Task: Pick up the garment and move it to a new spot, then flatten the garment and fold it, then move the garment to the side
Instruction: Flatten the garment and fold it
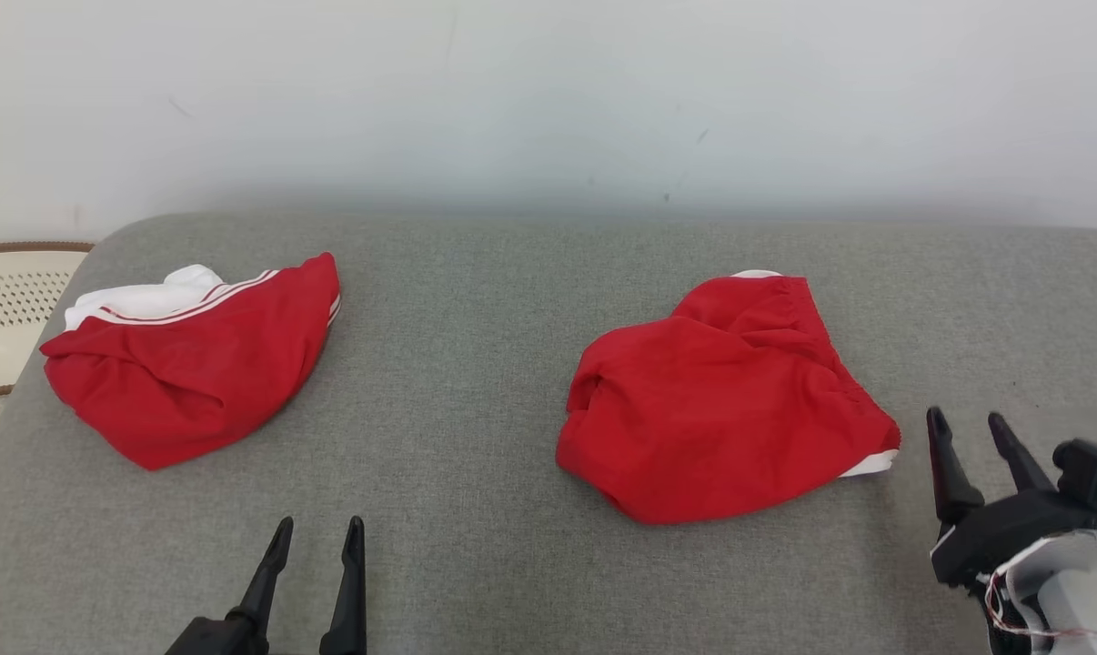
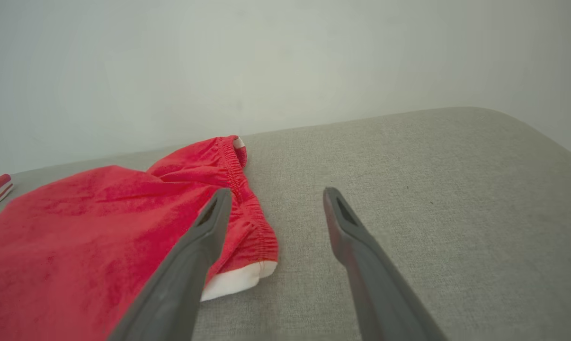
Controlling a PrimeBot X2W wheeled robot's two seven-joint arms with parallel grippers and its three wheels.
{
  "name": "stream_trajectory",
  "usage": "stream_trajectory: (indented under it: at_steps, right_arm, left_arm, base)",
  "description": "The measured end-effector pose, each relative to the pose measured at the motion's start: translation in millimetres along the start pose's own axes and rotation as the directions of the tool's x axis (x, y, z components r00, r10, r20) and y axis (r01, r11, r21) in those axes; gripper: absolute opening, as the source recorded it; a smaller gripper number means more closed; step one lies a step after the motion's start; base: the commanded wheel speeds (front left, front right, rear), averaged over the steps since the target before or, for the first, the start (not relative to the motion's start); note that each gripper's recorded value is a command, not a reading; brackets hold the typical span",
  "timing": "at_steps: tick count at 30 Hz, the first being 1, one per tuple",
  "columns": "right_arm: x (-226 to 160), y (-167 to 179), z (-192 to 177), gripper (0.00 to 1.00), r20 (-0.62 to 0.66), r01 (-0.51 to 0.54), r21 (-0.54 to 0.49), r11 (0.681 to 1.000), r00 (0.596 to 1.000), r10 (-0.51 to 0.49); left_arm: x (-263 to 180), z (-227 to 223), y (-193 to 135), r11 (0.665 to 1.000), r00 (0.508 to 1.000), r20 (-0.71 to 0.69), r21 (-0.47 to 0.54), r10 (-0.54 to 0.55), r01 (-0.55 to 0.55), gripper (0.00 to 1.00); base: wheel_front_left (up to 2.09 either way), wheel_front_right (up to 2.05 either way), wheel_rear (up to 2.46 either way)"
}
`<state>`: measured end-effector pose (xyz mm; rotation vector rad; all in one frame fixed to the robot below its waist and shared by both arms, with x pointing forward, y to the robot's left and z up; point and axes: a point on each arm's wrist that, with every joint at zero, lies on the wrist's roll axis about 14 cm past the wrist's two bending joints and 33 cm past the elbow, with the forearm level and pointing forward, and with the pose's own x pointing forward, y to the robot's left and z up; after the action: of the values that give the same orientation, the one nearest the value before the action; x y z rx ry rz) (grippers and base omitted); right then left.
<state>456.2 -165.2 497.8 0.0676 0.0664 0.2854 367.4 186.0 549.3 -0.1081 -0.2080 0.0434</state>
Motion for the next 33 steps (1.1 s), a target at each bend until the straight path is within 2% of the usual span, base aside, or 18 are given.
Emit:
stream_trajectory:
  at_steps: [11, 15, 21, 32, 33]
  right_arm:
    - [-6.8, 4.7, -26.6, 1.00, -0.107, 0.004, 0.015, 1.000, 0.994, -0.002]
    - [-5.5, 3.2, -44.9, 1.00, -0.183, 0.006, 0.004, 1.000, 0.983, -0.005]
    - [10.3, 2.3, -56.0, 1.00, -0.244, -0.002, -0.011, 1.000, 0.970, 0.000]
    - [38.0, 9.9, -83.4, 1.00, -0.356, -0.011, 0.022, 1.000, 0.934, 0.018]
    - [38.6, 10.6, -87.0, 0.75, -0.368, -0.011, 0.023, 1.000, 0.930, 0.019]
  left_arm:
    - [1.0, -1.4, -2.0, 1.000, 1.000, -0.003, -0.002, -0.007, 0.007, 1.00]
    - [0.8, -3.8, 1.9, 1.000, 1.000, -0.011, 0.002, 0.004, -0.004, 1.00]
    - [5.0, -6.9, 8.0, 1.000, 1.000, -0.018, 0.012, 0.020, -0.020, 1.00]
    - [10.2, -16.4, 16.1, 0.999, 0.998, -0.044, 0.028, 0.041, -0.040, 1.00]
    - [10.6, -16.7, 17.2, 0.999, 0.998, -0.045, 0.029, 0.044, -0.043, 1.00]
  base:
    - [0.00, 0.00, 0.00]
    - [0.00, 0.00, 0.00]
    - [0.00, 0.00, 0.00]
    - [0.00, 0.00, 0.00]
    - [0.00, 0.00, 0.00]
